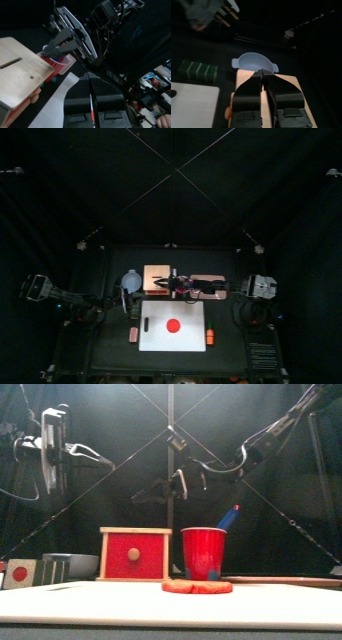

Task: Get the cutter from the drawer then cut the dough then place the extra dough in the bowl
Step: Open the drawer

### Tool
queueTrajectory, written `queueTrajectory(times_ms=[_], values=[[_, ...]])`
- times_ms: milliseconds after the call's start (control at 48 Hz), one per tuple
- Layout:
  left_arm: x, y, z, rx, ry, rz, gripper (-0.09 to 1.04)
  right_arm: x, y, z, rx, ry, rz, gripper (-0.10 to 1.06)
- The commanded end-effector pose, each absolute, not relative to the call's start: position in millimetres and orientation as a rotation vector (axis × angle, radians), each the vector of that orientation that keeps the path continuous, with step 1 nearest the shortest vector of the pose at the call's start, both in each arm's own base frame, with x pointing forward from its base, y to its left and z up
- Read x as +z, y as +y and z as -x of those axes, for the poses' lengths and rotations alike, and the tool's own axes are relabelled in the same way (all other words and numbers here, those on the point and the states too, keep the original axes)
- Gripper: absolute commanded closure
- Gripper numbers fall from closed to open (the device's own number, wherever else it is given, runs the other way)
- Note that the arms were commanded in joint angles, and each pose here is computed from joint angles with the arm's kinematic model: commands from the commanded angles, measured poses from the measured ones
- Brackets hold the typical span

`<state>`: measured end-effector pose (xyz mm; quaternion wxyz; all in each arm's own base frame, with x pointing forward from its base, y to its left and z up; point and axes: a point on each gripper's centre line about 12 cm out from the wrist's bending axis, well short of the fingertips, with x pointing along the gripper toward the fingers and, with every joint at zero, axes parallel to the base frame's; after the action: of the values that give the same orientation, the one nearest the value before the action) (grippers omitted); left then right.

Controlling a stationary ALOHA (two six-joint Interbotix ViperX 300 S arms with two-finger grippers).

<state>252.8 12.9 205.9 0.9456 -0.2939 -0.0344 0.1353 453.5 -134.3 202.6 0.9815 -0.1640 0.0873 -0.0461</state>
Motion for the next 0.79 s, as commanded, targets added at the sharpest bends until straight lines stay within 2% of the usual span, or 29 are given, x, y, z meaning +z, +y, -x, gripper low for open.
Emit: queueTrajectory(times_ms=[21, 229, 354, 396, 667, 792], values=[[210, 12, -269, 0.284, -0.077, 0.624, 0.88, 213, -154, -471, -0.128, 0.13, 0.332, 1.01], [198, 14, -294, 0.374, -0.071, 0.797, 0.87, 193, -168, -484, -0.148, 0.196, 0.32, 1.01], [182, 10, -307, 0.413, -0.039, 0.876, 0.79, 183, -170, -485, -0.151, 0.244, 0.317, 1.01], [178, 8, -311, 0.423, -0.033, 0.904, 0.74, 181, -170, -485, -0.152, 0.255, 0.318, 1.01], [163, 6, -323, 0.453, -0.038, 1.072, 0.23, 171, -169, -481, -0.151, 0.308, 0.321, 1.01], [158, 7, -328, 0.489, -0.05, 1.149, 0.03, 170, -167, -481, -0.147, 0.31, 0.318, 1.01]])
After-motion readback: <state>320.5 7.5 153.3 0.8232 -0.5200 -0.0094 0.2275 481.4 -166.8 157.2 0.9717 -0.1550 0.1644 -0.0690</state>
